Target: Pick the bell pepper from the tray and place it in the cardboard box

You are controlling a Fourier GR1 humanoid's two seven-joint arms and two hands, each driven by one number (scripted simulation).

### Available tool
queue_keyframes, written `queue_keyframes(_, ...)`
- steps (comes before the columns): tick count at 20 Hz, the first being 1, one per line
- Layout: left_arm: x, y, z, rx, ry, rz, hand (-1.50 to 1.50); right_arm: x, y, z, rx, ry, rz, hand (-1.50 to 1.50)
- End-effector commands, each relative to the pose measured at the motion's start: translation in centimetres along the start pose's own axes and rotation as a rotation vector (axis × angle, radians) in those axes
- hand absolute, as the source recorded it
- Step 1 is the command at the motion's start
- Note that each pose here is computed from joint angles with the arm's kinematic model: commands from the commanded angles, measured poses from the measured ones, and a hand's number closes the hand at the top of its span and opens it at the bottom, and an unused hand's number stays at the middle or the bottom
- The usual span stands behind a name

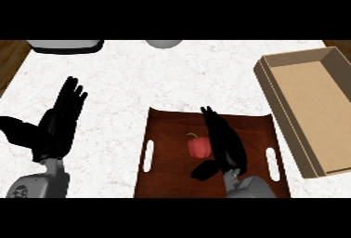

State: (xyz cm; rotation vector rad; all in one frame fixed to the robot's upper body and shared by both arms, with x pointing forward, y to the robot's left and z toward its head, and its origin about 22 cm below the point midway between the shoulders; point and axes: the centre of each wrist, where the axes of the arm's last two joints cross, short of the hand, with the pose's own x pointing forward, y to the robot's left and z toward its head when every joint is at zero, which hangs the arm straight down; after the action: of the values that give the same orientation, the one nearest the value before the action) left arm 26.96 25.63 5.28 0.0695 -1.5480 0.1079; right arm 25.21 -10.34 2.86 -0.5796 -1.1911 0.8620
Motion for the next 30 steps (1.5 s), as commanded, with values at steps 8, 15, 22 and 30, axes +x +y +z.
queue_keyframes(8,0.1,1.0,0.5,0.007,0.005,-0.002,0.0,-1.7,1.8,-1.5,0.008,0.001,0.041,-1.5)
queue_keyframes(15,-0.5,2.0,-0.3,-0.006,0.014,0.001,0.0,0.4,2.8,-0.5,0.003,-0.054,0.085,1.5)
queue_keyframes(22,0.7,1.6,-1.5,0.027,0.01,0.005,0.0,0.4,1.5,-1.1,-0.093,-0.123,0.158,1.5)
queue_keyframes(30,0.9,0.5,1.1,-0.014,0.002,-0.004,0.0,4.5,3.6,-2.3,-0.062,-0.149,0.379,1.5)
